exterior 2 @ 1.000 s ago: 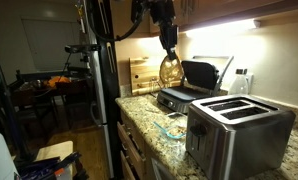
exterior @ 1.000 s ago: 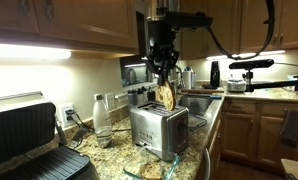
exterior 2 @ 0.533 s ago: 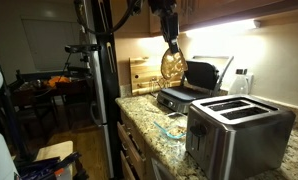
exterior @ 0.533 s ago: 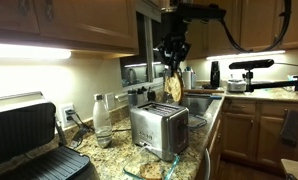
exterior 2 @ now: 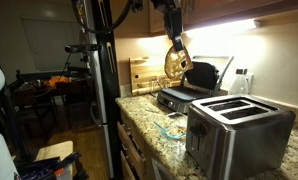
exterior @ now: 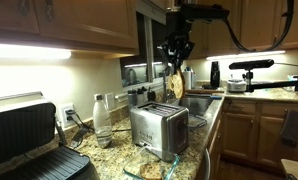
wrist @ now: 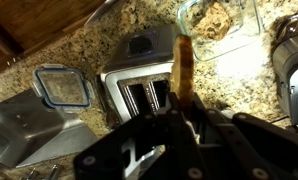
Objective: Put the bread inside the toaster
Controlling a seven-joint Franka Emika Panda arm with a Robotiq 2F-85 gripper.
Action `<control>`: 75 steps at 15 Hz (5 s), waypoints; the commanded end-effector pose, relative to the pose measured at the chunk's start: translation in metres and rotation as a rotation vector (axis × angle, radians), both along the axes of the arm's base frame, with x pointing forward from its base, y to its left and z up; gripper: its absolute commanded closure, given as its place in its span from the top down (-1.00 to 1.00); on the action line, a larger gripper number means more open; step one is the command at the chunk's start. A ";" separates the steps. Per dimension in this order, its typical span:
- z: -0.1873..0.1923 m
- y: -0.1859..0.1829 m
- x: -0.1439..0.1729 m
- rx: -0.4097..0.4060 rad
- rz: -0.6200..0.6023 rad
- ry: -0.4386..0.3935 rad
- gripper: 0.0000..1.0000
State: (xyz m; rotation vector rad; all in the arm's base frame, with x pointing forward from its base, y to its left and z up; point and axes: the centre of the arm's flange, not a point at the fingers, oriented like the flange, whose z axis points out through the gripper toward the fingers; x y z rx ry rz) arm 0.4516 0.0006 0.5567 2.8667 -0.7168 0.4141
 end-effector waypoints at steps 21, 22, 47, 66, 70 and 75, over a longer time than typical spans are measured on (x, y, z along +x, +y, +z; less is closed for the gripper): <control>0.013 -0.035 0.038 0.049 -0.013 -0.032 -0.93; 0.014 -0.036 0.038 0.050 -0.005 -0.031 -0.93; 0.019 -0.045 0.082 0.046 0.146 0.032 -0.93; 0.000 -0.070 0.116 0.029 0.067 0.122 -0.93; -0.007 -0.071 0.121 0.035 0.064 0.137 -0.93; -0.019 -0.071 0.122 0.038 0.068 0.140 -0.93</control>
